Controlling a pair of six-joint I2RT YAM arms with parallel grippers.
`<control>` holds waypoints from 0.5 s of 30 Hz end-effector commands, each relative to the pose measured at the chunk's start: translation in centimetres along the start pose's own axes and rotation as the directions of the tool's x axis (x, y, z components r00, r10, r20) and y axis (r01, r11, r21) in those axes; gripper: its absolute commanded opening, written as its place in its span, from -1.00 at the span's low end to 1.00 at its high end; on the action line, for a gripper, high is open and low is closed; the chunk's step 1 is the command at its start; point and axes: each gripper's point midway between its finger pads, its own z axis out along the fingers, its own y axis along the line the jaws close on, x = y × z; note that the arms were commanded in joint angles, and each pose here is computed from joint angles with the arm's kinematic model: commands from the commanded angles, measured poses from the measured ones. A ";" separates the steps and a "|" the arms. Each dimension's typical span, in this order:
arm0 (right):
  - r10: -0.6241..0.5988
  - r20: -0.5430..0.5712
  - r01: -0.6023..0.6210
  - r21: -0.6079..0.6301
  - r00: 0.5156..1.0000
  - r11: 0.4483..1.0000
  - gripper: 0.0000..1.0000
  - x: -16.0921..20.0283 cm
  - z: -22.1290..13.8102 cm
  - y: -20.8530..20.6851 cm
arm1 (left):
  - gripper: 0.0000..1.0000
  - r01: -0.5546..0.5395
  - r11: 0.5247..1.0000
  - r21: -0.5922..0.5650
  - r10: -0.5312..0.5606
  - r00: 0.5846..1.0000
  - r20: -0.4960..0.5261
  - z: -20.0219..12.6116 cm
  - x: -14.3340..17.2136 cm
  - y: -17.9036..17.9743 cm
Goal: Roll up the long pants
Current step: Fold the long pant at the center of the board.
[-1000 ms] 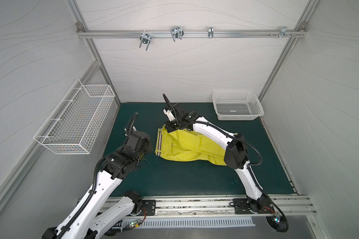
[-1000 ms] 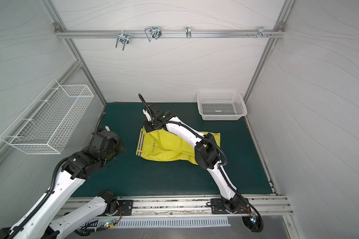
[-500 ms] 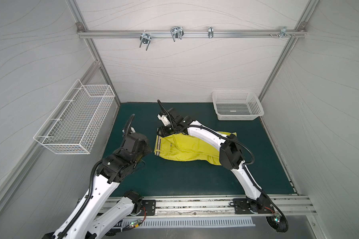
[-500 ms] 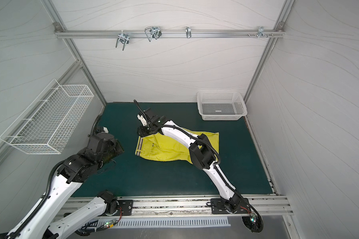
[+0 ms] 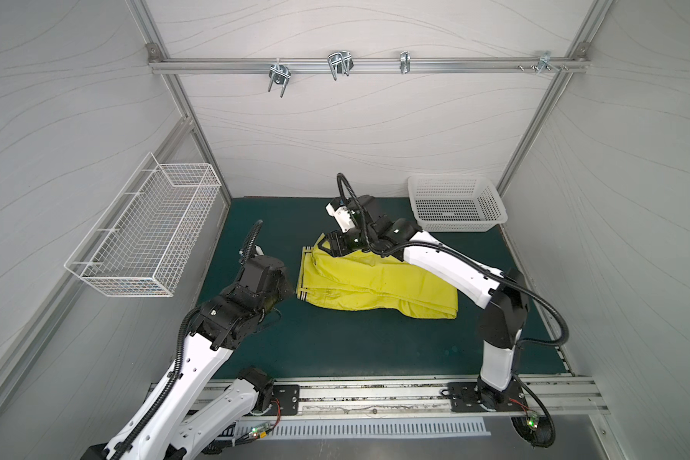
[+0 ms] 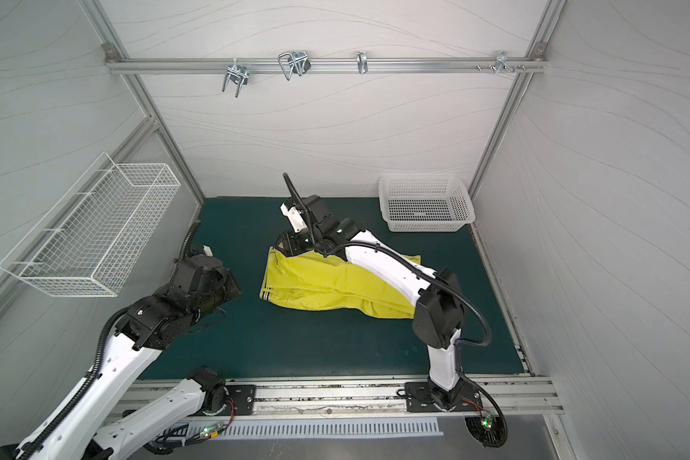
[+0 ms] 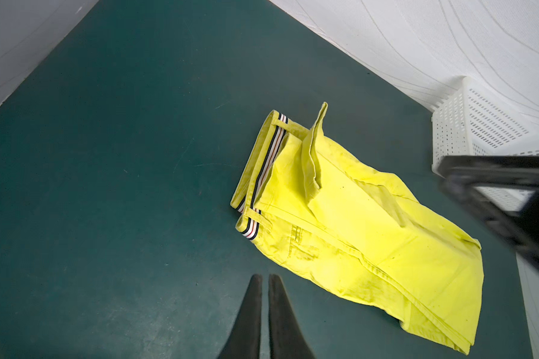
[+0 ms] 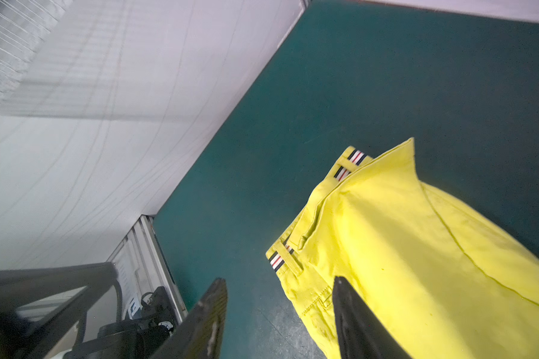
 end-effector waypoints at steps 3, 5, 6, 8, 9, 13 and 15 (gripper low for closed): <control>0.026 -0.047 -0.021 0.104 0.999 0.994 0.14 1.9 -1.2 -4.2 | -0.78 0.019 0.999 0.033 -0.020 1.000 0.014 1.0 -0.8 -1.5; 0.028 -0.063 -0.021 0.122 0.998 0.992 0.12 2.8 -0.9 -5.3 | -0.82 0.014 0.999 0.034 -0.014 1.000 -0.011 2.0 -0.5 -2.2; 0.026 -0.077 -0.015 0.133 0.997 0.991 0.11 3.3 -0.5 -5.8 | -0.82 0.015 0.999 0.034 -0.014 1.000 -0.021 2.5 -0.4 -2.5; 0.022 -0.116 -0.004 0.147 0.993 0.989 0.08 4.1 0.2 -6.5 | -0.82 0.016 0.999 0.047 -0.014 0.999 -0.030 3.5 -0.4 -3.4; 0.035 -0.137 -0.011 0.171 0.990 0.985 0.06 4.5 0.1 -7.2 | -0.82 0.014 0.998 0.060 -0.012 0.999 -0.031 4.1 -0.5 -4.1; 0.127 -0.082 -0.102 0.259 0.988 0.961 0.03 4.8 -3.5 -11.1 | -0.88 0.008 0.992 0.125 -0.001 0.999 -0.055 6.7 -1.0 -7.5; 0.236 -0.020 -0.220 0.284 0.972 0.933 -0.07 5.7 -6.4 -14.0 | -0.96 0.010 0.989 0.150 0.004 0.995 -0.095 8.5 -0.9 -9.5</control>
